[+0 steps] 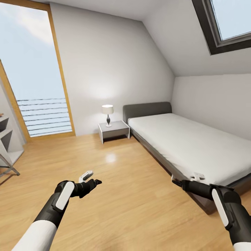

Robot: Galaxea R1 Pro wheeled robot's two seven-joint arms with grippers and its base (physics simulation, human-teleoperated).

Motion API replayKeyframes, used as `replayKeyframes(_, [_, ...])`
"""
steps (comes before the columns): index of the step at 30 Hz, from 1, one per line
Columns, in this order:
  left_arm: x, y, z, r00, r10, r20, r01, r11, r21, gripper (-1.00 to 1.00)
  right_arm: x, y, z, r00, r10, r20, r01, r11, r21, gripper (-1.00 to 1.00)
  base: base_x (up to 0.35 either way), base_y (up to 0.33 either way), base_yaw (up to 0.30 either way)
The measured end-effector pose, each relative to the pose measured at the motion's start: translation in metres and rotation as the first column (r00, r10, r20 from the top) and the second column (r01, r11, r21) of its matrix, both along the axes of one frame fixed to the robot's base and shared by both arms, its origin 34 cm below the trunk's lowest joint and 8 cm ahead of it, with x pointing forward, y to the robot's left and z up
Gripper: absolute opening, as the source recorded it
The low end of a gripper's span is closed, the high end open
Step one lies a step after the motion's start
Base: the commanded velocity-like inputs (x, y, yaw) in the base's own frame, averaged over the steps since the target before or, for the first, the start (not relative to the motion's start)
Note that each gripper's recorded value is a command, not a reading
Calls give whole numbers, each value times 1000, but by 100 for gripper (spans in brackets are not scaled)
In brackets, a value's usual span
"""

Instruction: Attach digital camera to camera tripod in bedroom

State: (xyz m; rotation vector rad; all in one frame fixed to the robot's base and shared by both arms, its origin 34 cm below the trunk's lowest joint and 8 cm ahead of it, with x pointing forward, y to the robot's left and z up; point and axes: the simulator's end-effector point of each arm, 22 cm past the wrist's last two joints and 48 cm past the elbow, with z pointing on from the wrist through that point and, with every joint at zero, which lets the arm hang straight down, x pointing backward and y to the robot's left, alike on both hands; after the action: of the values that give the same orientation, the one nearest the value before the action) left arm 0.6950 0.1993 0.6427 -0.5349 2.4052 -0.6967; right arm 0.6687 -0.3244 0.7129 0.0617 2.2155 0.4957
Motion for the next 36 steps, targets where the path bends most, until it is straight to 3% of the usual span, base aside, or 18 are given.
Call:
replayKeyframes(5, [-2, -1, -10, 1000, -1, 0, 1, 1000, 1, 100, -5, 11, 17, 996, 52, 71, -53, 999, 3, 100, 0, 0, 0])
replayKeyframes(10, [-5, -4, -24, 1000, -14, -6, 14, 1000, 16, 100, -18, 18, 8, 993, 81, 81, -82, 997, 6, 100, 0, 0, 0])
replayKeyframes(13, [-13, -11, -41, 998, -62, -24, 64, 995, 83, 100, -23, 20, -1, 993, 89, 74, -90, 996, 10, 100, 0, 0, 0])
replayKeyframes(16, [-20, -17, -57, 992, -119, -41, 124, 979, 163, 100, -26, 21, -9, 993, 92, 70, -93, 996, 11, 100, 0, 0, 0])
replayKeyframes(22, [-28, -22, -78, 982, -179, -56, 188, 948, 256, 100, -31, 19, -26, 995, 89, 45, -90, 996, 9, 100, 0, 0, 0])
replayKeyframes(36, [-36, -19, -110, 979, -194, -59, 203, 941, 271, 100, -41, 19, -62, 996, 86, 13, -86, 996, 17, 100, 0, 0, 0])
